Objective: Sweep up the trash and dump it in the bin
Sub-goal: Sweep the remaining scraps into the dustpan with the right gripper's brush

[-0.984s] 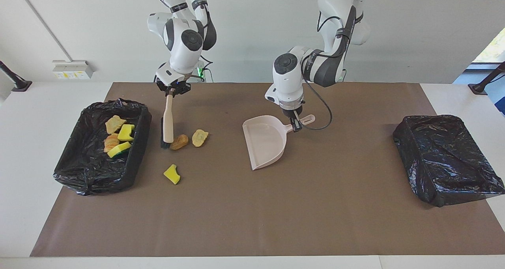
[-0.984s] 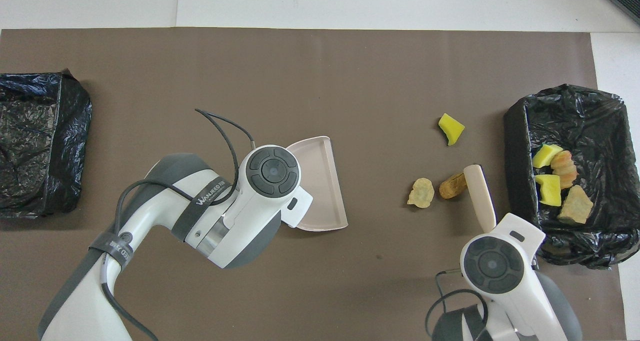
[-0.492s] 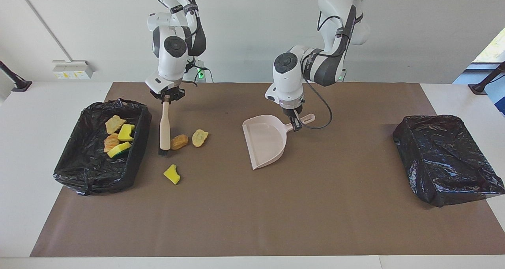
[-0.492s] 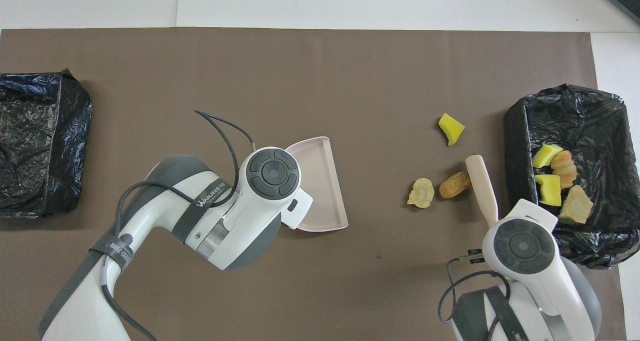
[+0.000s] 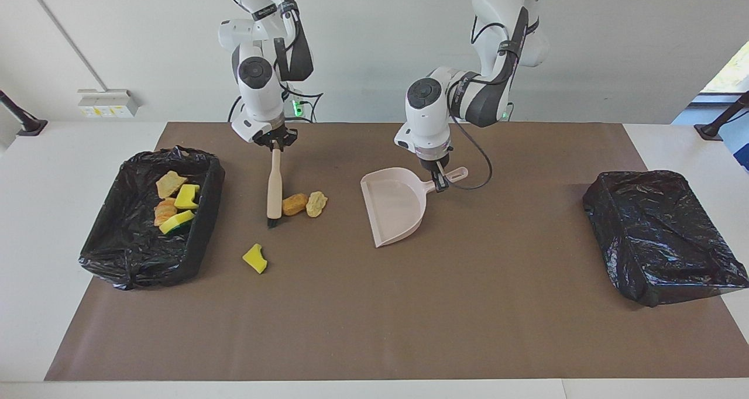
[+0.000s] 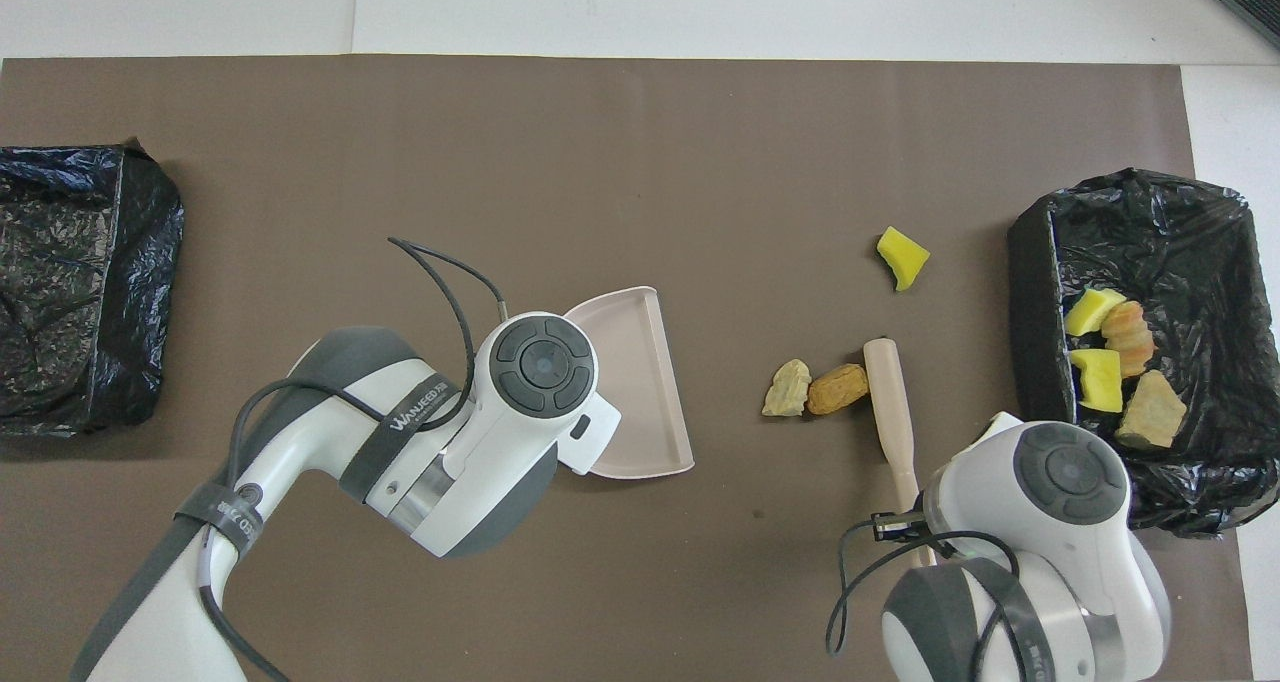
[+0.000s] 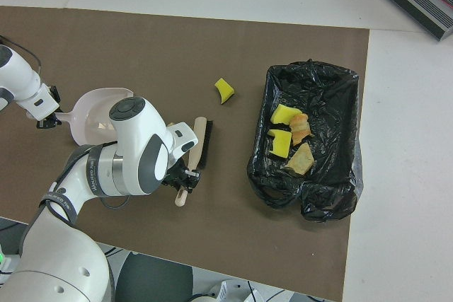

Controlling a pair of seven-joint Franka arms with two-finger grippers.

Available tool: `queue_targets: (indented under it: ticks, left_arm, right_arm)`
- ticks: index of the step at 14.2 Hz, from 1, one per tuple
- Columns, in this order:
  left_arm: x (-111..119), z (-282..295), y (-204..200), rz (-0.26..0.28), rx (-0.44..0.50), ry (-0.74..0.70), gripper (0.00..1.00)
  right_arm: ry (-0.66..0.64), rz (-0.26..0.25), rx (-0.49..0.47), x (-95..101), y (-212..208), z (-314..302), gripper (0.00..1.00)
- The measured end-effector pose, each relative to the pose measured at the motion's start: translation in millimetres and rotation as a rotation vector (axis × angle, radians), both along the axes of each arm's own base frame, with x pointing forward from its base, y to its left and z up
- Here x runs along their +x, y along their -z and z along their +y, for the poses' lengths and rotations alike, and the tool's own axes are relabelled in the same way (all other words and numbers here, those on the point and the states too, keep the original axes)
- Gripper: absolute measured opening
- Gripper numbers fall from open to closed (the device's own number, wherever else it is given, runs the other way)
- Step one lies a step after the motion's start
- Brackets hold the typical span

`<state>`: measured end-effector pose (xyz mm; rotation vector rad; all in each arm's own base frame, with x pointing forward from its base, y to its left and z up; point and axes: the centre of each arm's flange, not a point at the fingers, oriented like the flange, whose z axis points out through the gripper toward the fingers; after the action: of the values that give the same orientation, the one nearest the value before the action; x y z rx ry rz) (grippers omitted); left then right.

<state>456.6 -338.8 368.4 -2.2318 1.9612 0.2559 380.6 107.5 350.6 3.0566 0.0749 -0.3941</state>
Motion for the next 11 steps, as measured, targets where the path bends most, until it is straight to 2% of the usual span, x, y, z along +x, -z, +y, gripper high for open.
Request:
queue_targets:
  ticks: [4,8,11]
  left_arm:
    - [-15,1,3,0.01,0.009,0.01,0.31]
    - [-16,2,3,0.009,0.008,0.01,0.31]
    - [-15,3,5,0.007,0.006,0.009,0.31]
  right_arm:
    - [0.033,0.027,0.12,-8.3,5,39,0.26]
    - [0.09,0.027,0.276,-15.8,2,103,0.26]
    - [0.188,0.043,0.432,-8.0,-14,141,0.26]
